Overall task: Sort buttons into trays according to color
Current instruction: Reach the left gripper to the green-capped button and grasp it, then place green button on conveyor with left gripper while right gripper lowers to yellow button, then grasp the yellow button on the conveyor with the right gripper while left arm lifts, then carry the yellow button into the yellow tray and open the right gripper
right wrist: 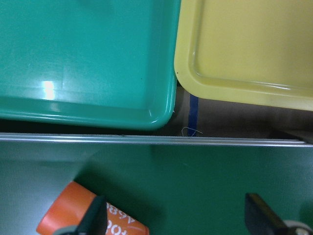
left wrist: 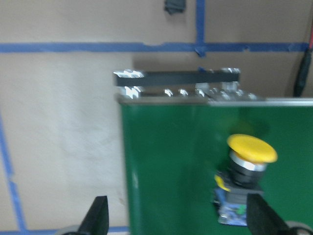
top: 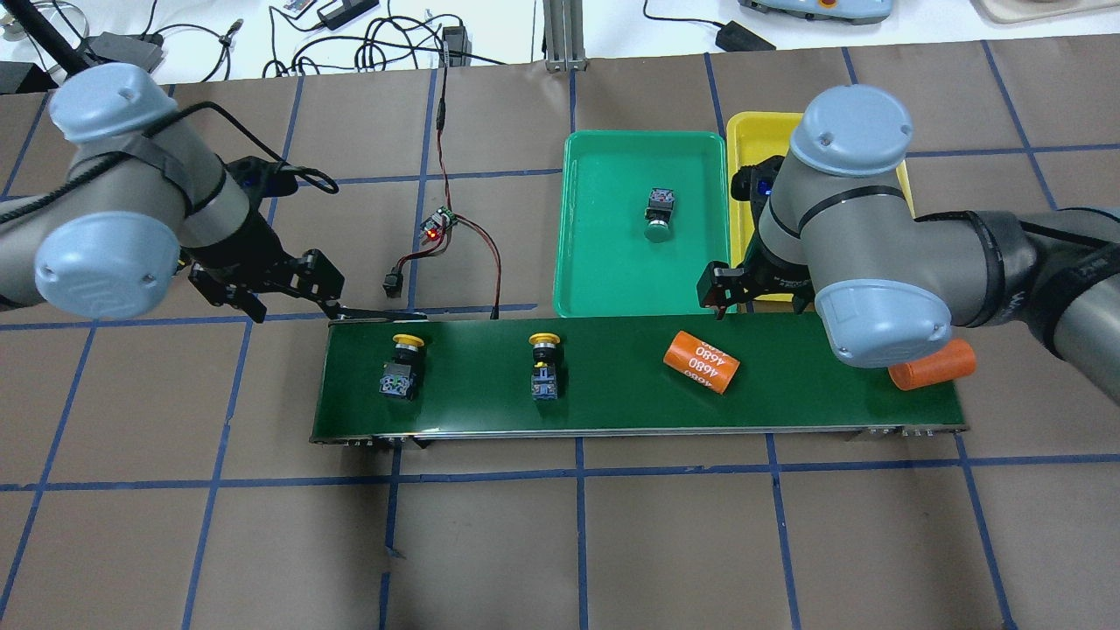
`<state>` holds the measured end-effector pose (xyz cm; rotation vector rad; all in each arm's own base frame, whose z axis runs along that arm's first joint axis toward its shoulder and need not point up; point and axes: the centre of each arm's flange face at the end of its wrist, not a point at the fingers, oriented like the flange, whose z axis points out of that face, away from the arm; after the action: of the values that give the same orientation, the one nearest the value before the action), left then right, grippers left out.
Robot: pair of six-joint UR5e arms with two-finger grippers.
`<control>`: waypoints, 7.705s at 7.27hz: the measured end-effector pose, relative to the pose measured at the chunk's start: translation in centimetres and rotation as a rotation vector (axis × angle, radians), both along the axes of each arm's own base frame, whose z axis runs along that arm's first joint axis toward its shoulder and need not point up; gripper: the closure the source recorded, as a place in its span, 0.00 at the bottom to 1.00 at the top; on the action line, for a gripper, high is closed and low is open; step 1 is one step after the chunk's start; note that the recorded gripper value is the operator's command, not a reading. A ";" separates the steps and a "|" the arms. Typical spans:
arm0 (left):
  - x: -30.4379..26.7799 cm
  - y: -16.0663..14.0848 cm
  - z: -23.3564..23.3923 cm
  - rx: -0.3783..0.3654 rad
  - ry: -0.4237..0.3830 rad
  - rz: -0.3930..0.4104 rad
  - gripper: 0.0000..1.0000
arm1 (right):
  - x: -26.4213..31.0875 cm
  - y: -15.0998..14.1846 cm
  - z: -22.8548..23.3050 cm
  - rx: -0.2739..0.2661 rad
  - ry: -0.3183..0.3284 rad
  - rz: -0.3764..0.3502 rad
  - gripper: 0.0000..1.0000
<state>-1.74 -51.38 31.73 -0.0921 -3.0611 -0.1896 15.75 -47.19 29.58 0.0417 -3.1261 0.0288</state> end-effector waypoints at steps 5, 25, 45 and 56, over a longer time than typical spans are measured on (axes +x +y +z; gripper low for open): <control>21.2 -10.5 -6.6 -0.045 -0.083 -0.307 0.00 | 0.1 0.0 0.2 -0.003 -0.008 0.000 0.00; 3.8 -3.9 -2.0 -0.001 -0.045 -0.144 0.92 | 0.2 0.2 -0.2 0.004 -0.013 -0.029 0.00; -9.5 1.1 19.8 -0.245 -0.042 0.043 0.00 | 5.7 1.3 -4.6 0.090 0.006 -0.041 0.61; -9.1 1.1 19.9 -0.123 -0.024 0.006 0.00 | -2.5 -18.3 -1.1 -0.031 0.001 -0.175 1.00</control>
<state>-10.86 -50.27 51.64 -0.0886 -3.0946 -0.0020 13.24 -65.51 28.46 -0.2325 -3.1138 0.0754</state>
